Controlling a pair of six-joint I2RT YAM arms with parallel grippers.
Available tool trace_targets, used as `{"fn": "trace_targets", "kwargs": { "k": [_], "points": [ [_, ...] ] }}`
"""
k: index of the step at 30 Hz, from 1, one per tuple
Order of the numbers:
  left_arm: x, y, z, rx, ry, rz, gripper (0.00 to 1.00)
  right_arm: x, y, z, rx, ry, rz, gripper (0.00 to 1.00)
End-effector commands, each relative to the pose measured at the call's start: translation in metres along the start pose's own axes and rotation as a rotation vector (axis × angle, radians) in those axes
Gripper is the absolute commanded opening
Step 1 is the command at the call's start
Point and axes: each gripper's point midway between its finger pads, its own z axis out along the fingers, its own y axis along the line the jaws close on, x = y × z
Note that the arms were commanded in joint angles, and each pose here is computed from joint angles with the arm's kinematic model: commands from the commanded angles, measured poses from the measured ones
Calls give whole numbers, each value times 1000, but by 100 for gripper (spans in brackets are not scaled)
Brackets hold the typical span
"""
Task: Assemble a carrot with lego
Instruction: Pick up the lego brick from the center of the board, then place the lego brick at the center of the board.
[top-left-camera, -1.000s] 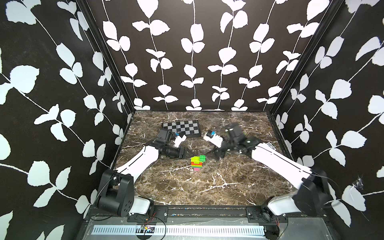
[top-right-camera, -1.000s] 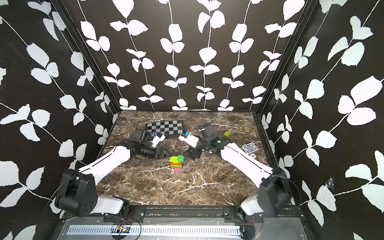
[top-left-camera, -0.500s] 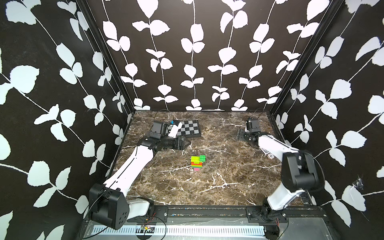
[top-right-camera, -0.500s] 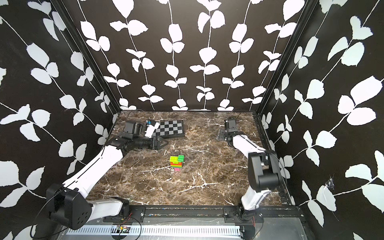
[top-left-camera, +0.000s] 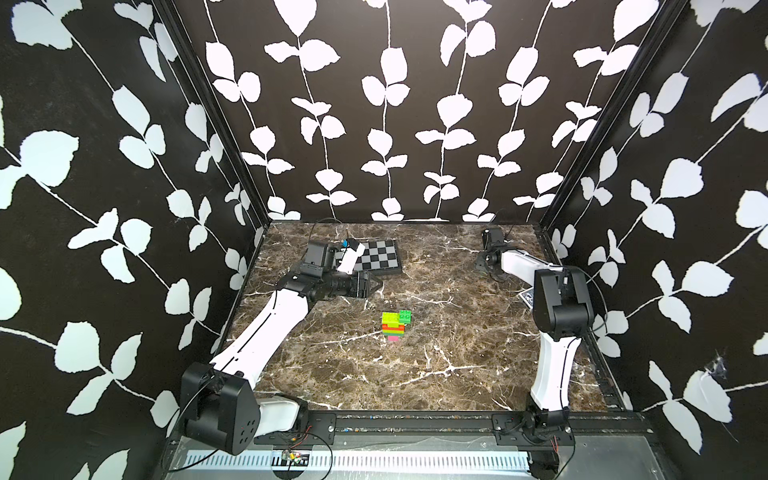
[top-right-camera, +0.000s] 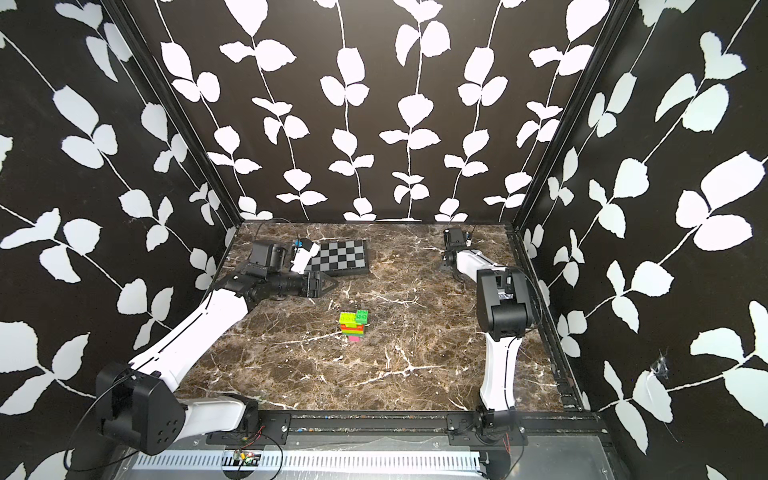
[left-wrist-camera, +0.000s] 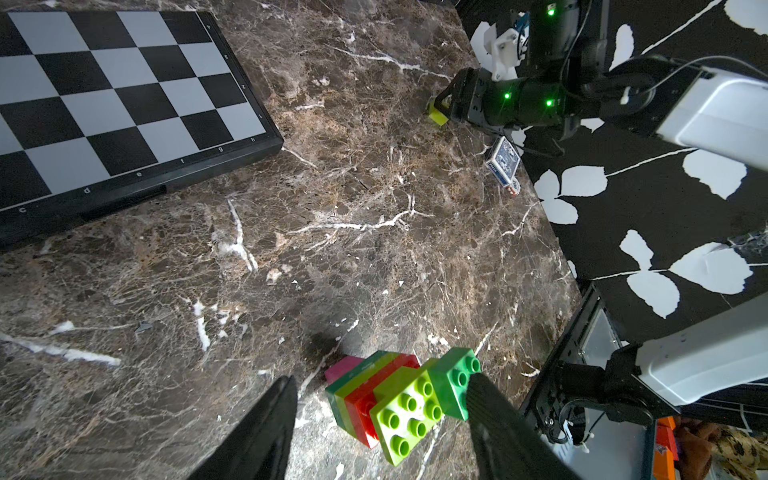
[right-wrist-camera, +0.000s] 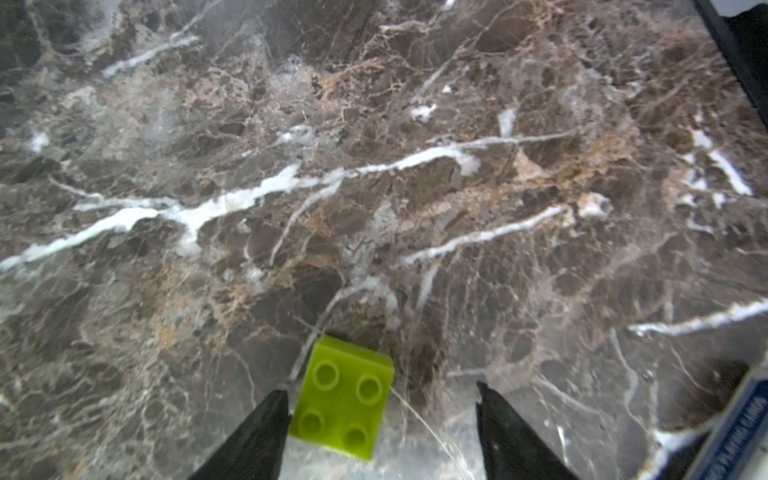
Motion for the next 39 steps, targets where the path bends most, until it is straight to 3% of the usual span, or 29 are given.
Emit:
{"fn": "trace_targets", "kwargs": {
  "k": [1, 7, 13, 16, 19, 24, 29, 36, 39],
  "points": [
    [-9, -8, -3, 19, -27, 19, 67, -7, 6, 4, -20, 18, 37, 66],
    [-8, -7, -2, 19, -22, 15, 67, -3, 14, 14, -46, 49, 43, 54],
    [-6, -7, -3, 18, -19, 17, 67, 1, 15, 17, -52, 69, 28, 35],
    [-3, -7, -5, 13, -14, 25, 67, 5, 12, -3, -81, 69, 5, 29],
    [0, -3, -10, -27, -14, 53, 68, 23, 13, -46, -162, 52, -49, 28],
    [-1, 14, -23, -123, -39, 104, 68, 107, 23, -125, -344, 43, -236, 29],
    [-4, 25, -34, -170, -44, 106, 68, 192, 44, -181, -563, 55, -420, 29],
    [-15, 38, -55, -210, -88, 96, 68, 296, 84, -240, -900, -55, -809, 31],
    [-21, 36, -60, -203, -107, 102, 68, 323, 101, -249, -962, -48, -977, 31]
  ]
}}
